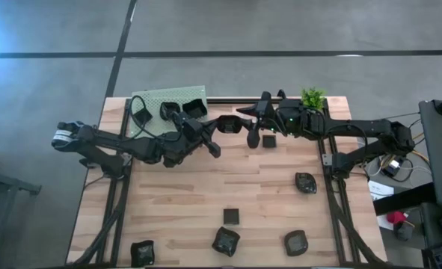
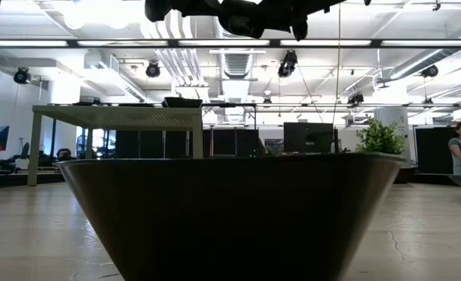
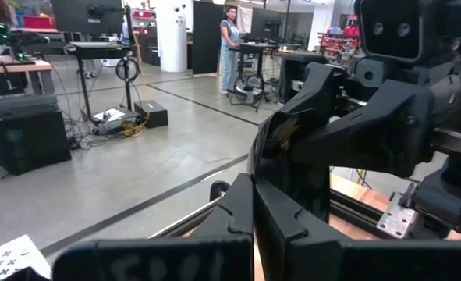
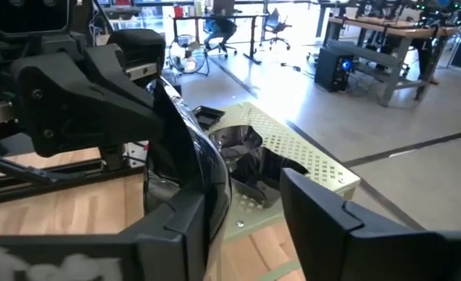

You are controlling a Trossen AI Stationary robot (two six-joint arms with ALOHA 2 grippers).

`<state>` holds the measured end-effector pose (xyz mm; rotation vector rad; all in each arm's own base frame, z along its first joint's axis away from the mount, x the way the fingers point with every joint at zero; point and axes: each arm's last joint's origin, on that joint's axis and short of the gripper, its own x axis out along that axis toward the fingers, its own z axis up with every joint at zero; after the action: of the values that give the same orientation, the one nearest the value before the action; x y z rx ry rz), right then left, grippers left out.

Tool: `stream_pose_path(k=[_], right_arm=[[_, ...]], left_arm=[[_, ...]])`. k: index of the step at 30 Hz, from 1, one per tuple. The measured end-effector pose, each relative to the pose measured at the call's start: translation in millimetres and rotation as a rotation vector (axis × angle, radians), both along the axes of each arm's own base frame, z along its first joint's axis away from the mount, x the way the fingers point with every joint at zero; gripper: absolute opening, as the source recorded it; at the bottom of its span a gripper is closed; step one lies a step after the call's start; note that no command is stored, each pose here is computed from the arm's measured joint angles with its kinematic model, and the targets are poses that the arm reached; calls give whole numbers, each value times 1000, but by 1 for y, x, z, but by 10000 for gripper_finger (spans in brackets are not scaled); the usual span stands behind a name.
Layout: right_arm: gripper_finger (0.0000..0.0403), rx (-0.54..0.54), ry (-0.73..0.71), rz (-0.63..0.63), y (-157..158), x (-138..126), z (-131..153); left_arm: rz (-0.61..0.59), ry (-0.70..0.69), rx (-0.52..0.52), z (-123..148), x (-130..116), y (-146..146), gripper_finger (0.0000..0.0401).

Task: Pick & Place Mini shaped plates
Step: Stack the black leaf shaped plate on top of the leaf shaped plate on the shelf

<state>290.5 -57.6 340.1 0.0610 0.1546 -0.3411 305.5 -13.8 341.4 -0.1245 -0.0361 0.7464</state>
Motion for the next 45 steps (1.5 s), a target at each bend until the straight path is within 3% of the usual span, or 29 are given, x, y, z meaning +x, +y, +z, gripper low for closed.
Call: stream_pose_path(k=[13,21,31,41,45], right_arm=[[180,-36,-22,32,9,-5,10],[178,-34,9,39,13,-28,21],[171,-21,59,42,17,-55,29],[173,-22,57,43,17,-57,30],[173,-21,60,45,18,-57,29]], left_arm=[[37,21,2,2,-5,2,0],[47,71,-41,3,-20,4,0],[160,98,-142,15,-69,16,0],[359,64,-333,12,-126,38,0],[436,79,-374,5,-139,47,0]])
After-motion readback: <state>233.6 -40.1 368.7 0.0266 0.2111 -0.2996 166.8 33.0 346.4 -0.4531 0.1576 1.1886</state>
